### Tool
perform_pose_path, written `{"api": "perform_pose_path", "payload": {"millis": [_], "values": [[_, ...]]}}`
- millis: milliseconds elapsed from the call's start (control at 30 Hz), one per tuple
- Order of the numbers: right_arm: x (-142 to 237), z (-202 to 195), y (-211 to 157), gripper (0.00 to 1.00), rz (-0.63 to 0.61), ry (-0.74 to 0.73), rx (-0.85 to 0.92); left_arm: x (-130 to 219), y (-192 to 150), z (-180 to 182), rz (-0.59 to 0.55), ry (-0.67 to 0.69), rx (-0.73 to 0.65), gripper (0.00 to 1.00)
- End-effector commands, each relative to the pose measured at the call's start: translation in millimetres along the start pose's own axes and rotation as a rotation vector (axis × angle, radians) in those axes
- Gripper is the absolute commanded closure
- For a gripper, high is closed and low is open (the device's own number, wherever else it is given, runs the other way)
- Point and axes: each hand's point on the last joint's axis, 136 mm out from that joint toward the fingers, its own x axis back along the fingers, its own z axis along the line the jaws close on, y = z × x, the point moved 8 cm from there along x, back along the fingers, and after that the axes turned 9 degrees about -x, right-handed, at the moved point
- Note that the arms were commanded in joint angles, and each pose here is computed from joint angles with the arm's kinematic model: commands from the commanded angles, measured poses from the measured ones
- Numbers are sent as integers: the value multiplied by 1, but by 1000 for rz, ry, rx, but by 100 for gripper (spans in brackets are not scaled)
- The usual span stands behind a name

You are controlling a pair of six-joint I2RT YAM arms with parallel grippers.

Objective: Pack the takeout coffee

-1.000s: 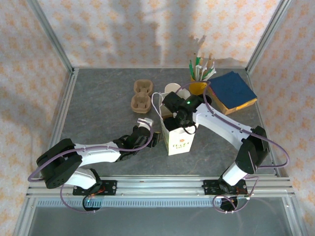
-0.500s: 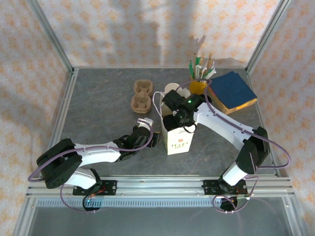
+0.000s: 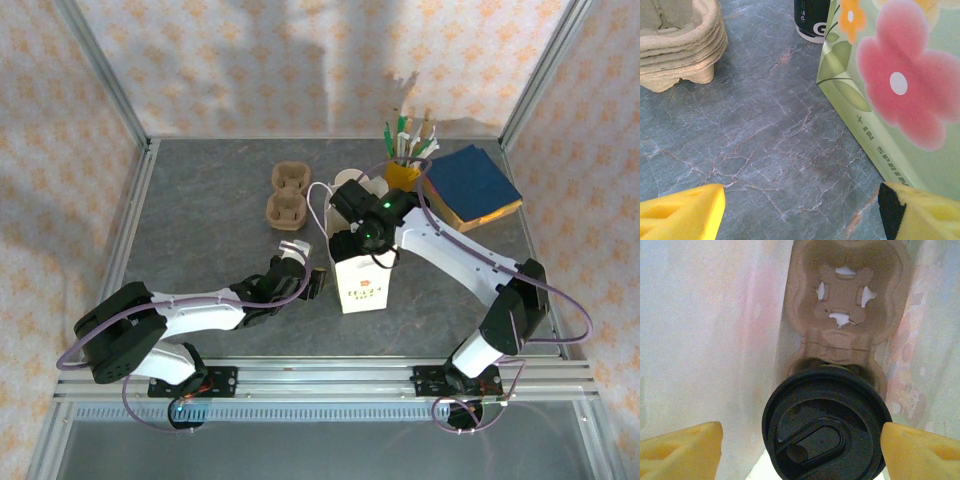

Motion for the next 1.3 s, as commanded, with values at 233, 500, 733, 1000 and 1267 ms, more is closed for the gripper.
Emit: {"api": "perform_pose_path", "payload": {"millis": [233,500,733,1000,1267], "values": [[7,-4,4,29,-40,-13,-5,1,7,-2,-7,25,-14,18],[3,-8,3,37,-30,-58,-4,0,7,-2,-4,25,-17,18],[17,-3,8,43,-61,-19,-9,-1,6,-3,2,24,-16,18],[47,4,14,42,-142,75,-11,0,5,-2,0,25,-11,18],[62,5,14,40,-175,110,-11,1,6,-1,-5,25,-9,18]]}}
